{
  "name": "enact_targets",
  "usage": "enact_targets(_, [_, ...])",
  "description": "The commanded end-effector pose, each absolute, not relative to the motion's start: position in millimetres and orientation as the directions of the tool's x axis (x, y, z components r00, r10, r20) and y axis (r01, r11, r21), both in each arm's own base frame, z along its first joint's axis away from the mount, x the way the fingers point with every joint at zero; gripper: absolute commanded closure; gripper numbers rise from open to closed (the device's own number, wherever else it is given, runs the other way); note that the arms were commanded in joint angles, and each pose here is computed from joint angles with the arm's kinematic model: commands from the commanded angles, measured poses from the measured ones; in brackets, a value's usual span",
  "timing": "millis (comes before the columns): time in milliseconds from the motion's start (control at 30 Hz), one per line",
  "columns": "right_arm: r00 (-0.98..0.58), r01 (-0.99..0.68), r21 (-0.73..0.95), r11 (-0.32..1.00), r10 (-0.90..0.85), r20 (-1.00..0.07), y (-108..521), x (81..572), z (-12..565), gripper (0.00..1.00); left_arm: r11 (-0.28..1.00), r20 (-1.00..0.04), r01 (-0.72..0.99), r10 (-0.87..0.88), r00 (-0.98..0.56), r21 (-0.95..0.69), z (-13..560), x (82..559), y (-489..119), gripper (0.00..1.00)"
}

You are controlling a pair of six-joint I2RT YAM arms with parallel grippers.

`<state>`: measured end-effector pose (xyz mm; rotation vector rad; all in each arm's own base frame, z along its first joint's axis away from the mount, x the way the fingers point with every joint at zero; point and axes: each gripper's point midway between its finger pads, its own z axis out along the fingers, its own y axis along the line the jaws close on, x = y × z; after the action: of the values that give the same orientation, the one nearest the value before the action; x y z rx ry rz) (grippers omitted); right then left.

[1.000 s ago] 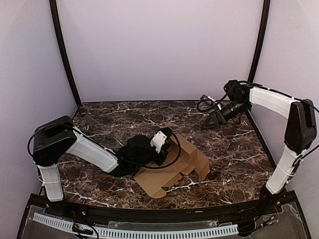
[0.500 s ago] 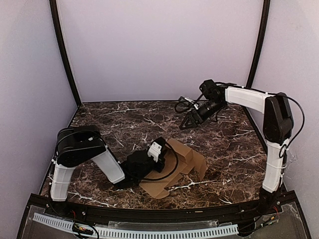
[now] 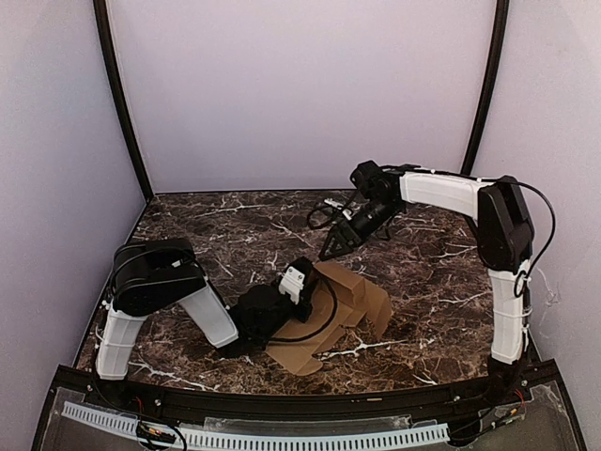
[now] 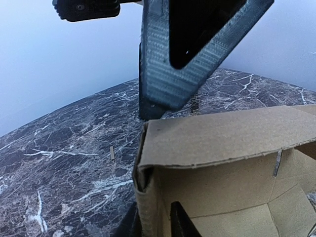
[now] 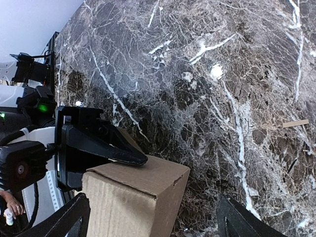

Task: Fold the paper box

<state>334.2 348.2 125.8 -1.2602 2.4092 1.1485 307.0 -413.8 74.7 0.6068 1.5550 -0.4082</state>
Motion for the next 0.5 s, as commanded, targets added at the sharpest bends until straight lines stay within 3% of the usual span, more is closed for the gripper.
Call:
enact_targets(0, [-0.639,-0.751,0.540,0.381,-0.626,-0.447,350.8,339.7,108.6,0.13,0.767,-0.990,0.634,0.139,-0.011,0.101,82.2,300.3,-418.2,0.77])
enact_targets(300, [-0.636,-0.751,0.535,0.386,-0.640,-0.431,352.9,336.9,98.1,0.17,0.743,-0.976,0.660,0.208,-0.069,0.112,86.5,289.0,-406.5,0.69])
enact_targets(467, [-0.623,-0.764,0.517,0.388,-0.654,-0.430,355.3,334.7,95.8,0.17,0.730,-0.965,0.668,0.251,-0.069,0.142,82.5,286.4,-403.7,0.78])
